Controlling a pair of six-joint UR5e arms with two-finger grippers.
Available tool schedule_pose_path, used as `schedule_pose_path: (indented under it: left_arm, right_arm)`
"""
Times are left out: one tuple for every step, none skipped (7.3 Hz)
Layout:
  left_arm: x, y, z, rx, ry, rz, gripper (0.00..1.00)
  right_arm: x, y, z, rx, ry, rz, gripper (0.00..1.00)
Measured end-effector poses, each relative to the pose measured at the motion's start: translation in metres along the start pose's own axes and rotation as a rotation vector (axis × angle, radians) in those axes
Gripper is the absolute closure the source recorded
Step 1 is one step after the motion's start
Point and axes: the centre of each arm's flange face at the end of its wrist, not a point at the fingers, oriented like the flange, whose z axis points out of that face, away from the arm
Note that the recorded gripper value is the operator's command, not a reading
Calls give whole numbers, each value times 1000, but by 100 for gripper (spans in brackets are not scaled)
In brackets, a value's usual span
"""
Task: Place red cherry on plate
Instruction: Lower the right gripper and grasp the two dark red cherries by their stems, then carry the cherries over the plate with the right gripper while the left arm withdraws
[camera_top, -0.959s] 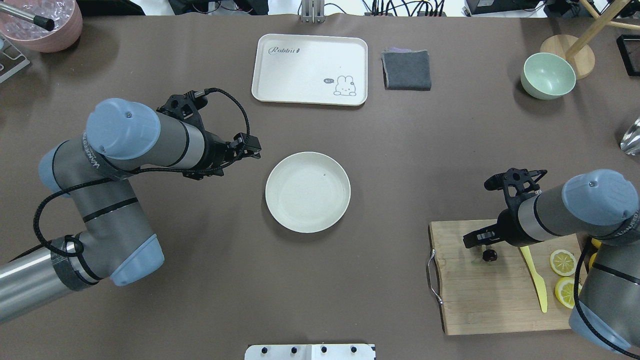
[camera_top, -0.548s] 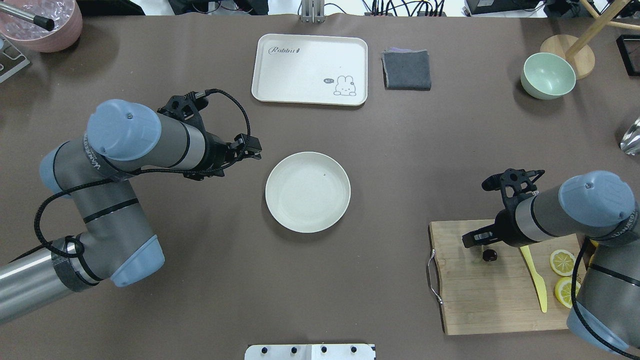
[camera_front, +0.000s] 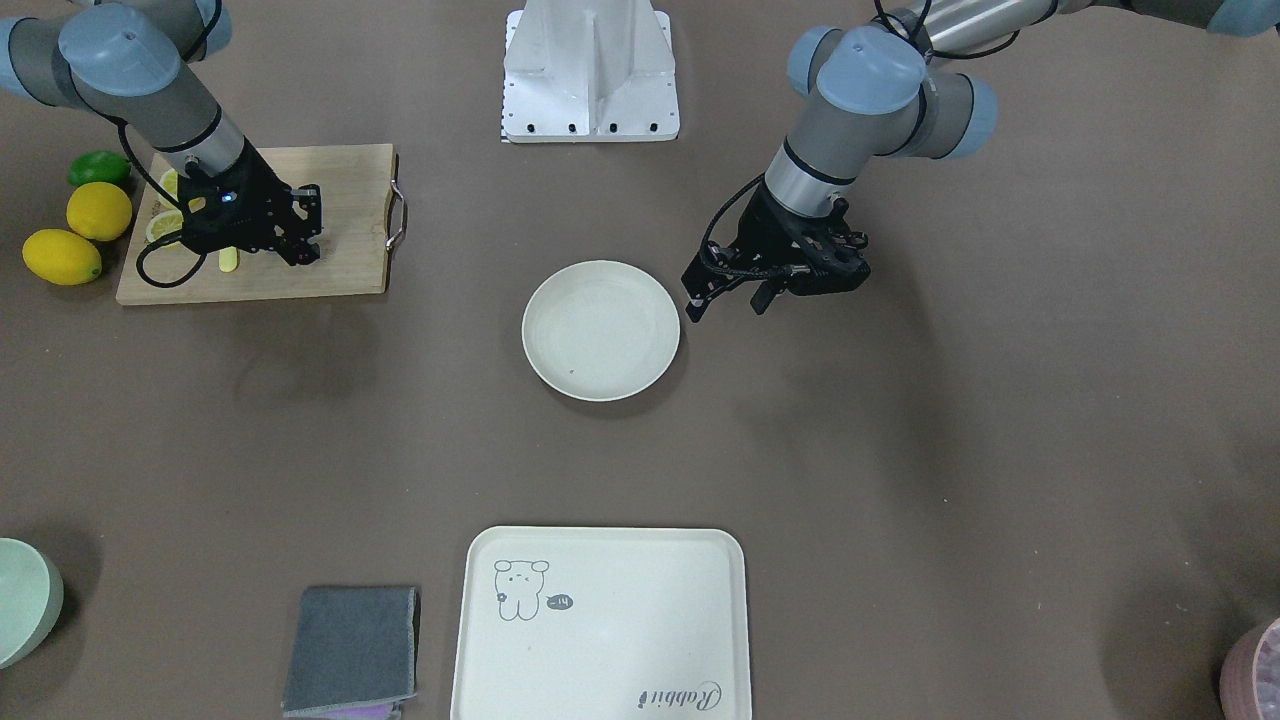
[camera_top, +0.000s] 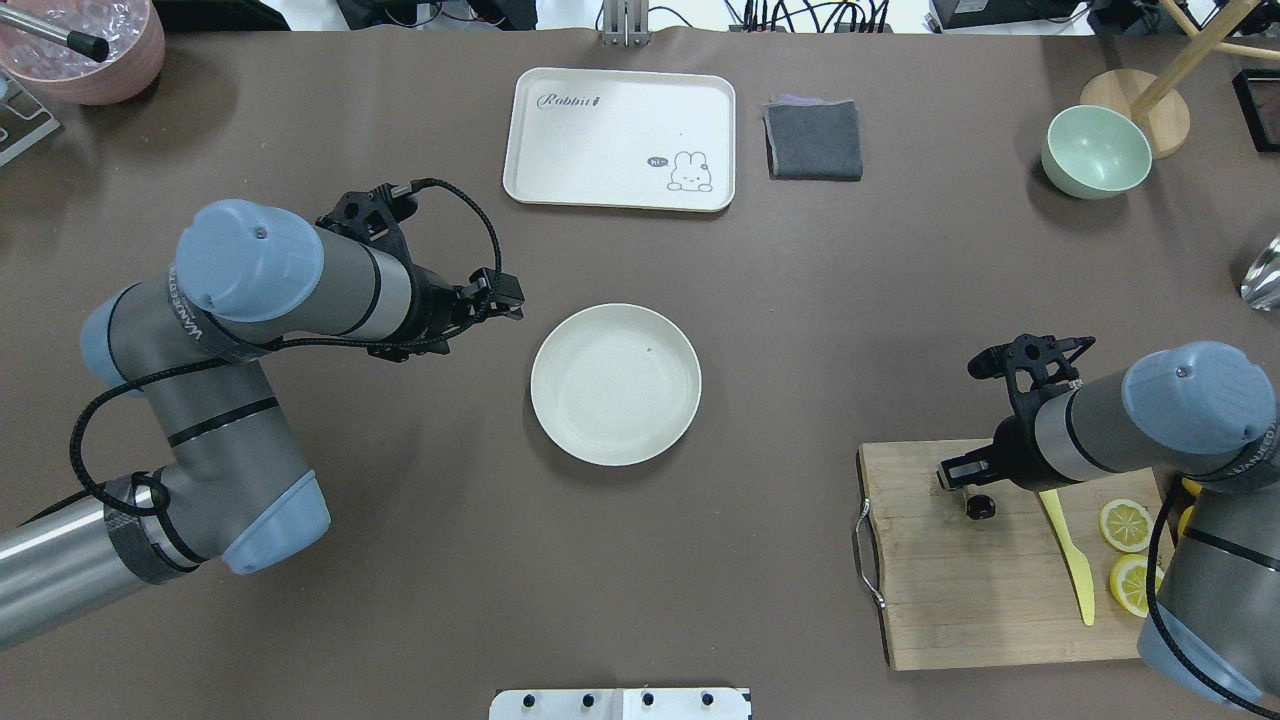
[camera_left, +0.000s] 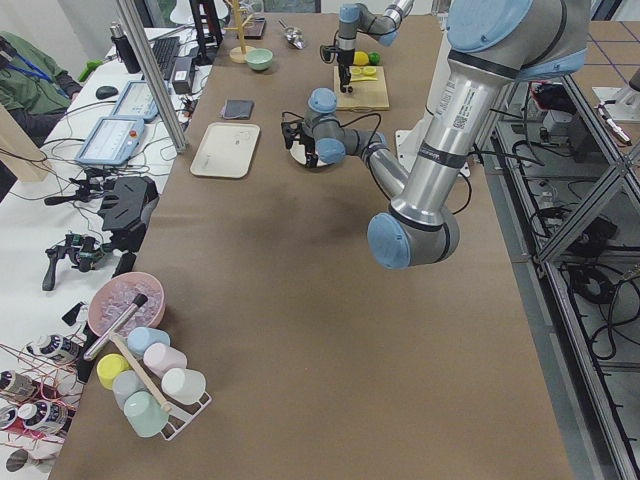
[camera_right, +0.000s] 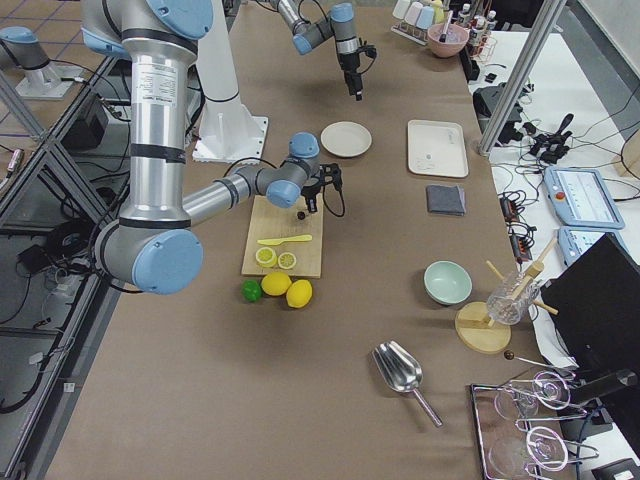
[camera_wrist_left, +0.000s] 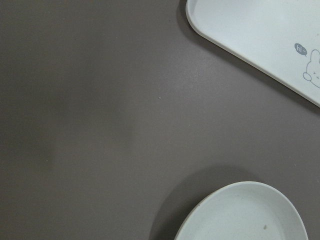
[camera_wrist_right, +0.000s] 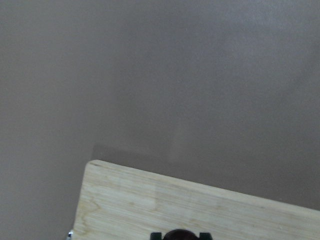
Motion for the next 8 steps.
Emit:
schedule_pose_path:
  left_arm:
    - [0, 0, 0, 0, 0, 0, 2]
    - [0, -1, -1, 2, 1, 1, 2]
    - [-2, -3, -2, 6, 0, 22, 2]
    - [-6, -11, -4, 18, -3, 67, 2]
    - [-14, -25, -8, 39, -13, 129, 2]
    - [-29, -43, -13, 62, -35, 211, 2]
    - [-50, -65, -20, 88, -66, 291, 2]
    - [-67, -89, -29, 115, -93, 349, 2]
  right_arm:
    - [-5, -6, -16, 15, -19, 3, 100]
    - [-14, -14, -28, 24, -33, 7, 100]
    - [-38, -29, -35, 25, -40, 10, 100]
    - [-72, -46, -36, 20, -40, 17, 100]
    - [-115, -64, -33, 21, -35, 30, 100]
    - [-153, -77, -25, 32, -29, 41, 100]
    - [-184, -89, -17, 45, -30, 51, 100]
    - [-209, -103, -9, 57, -33, 62, 100]
